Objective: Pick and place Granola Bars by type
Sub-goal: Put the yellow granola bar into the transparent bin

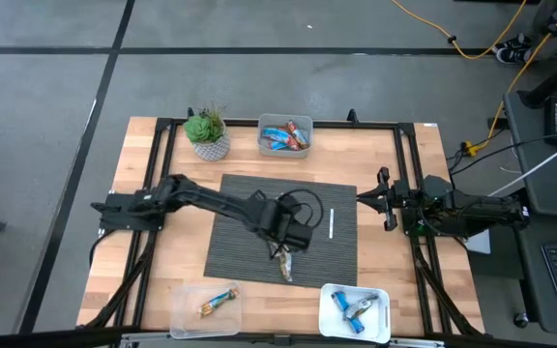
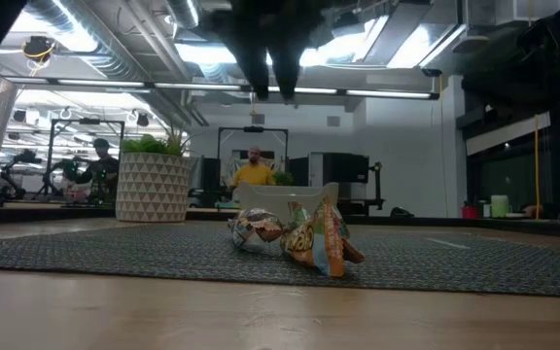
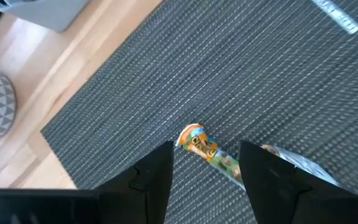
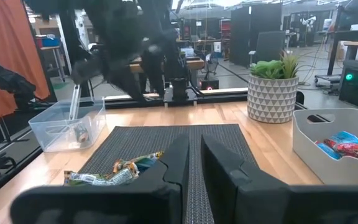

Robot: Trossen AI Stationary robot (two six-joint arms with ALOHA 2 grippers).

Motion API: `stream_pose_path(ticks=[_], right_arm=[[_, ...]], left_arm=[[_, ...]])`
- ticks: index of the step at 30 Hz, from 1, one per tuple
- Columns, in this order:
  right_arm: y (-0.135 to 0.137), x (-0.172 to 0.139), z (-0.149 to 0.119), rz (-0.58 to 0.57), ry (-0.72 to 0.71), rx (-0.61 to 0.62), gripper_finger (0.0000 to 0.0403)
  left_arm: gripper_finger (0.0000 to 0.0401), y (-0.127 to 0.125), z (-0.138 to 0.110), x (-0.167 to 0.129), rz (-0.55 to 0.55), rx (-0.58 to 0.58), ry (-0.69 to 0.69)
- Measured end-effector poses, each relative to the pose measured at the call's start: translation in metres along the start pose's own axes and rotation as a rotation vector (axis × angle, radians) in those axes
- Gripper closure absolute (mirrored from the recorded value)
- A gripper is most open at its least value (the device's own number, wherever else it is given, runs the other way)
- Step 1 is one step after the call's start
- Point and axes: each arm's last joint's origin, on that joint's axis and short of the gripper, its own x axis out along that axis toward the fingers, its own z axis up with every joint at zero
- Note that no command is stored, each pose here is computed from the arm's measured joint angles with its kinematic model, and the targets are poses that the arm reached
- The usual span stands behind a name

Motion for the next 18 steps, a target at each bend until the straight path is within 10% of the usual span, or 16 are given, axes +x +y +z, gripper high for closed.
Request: stream_pose_path(ticks=[18], right_arm=[[0.0,0.0,0.0,0.0,0.001,0.0,0.0357]], left_arm=[[0.0179,-0.033,-0.013,0.075,0.08,-0.042,0.195]])
